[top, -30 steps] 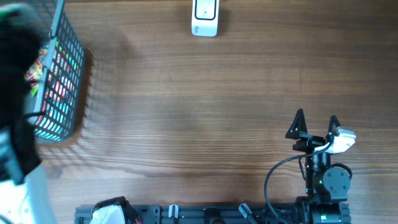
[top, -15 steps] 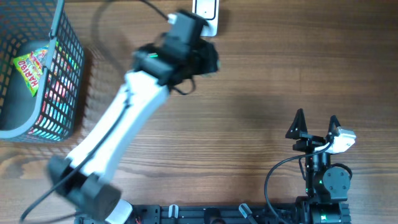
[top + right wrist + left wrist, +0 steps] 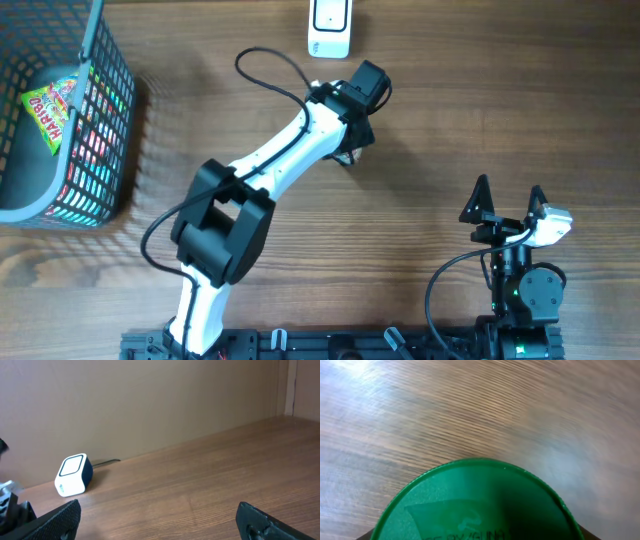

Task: Scan the item barcode
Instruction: 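Carry the jar to the table center and set it down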

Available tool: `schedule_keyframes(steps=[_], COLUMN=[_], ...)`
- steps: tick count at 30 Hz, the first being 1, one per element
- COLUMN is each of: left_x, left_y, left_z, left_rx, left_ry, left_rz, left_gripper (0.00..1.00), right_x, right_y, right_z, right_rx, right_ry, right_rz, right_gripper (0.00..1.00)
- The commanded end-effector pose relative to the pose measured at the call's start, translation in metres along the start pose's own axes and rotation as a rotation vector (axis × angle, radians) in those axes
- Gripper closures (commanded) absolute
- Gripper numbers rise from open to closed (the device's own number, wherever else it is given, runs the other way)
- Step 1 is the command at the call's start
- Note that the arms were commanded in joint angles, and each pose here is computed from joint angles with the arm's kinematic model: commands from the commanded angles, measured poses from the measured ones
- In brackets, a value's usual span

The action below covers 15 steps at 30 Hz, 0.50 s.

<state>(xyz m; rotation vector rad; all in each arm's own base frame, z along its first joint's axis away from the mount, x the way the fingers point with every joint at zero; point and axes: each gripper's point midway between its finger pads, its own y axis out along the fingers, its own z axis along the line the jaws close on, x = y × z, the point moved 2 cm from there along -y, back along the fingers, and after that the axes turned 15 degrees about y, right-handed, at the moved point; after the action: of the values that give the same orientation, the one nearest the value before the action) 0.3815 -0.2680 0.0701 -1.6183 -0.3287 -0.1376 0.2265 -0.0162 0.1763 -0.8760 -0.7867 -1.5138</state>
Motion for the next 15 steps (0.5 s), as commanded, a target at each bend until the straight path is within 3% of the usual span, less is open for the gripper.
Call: schedule_keyframes(steps=[1,5,13,14,15], left_x=[-0.006,-0.02,-0.054,-0.055,-0.055], left_y=[-0.003,-0.004,0.009,0.009,0.009], left_z=[0.002,-0.002,0.012,0.015,0.018], left_rx=[0.075,0.122,0.237,0.253,0.266], left_ry=[-0.227,-0.174,-0.097,-0.091,-0.086], left_rz=[-0.059,-0.084,-0.096,-0.094,-0.099], left_gripper=[0.4,0.34,0.31,0.26,0.13], right_x=[0.0,0.0,0.0,0.0,0.0], right_y=[0.0,0.0,0.0,0.0,0.0], right_z=[0.002,0.002,0.002,0.002,0.002], right_rx=[0.017,0.017,0.017,0.017,0.017], right_ry=[-0.016,-0.016,-0.016,-0.016,-0.016], right_rz=[0.002,0.002,0.002,0.002,0.002], right_gripper=[0.0,0.0,0.0,0.0,0.0])
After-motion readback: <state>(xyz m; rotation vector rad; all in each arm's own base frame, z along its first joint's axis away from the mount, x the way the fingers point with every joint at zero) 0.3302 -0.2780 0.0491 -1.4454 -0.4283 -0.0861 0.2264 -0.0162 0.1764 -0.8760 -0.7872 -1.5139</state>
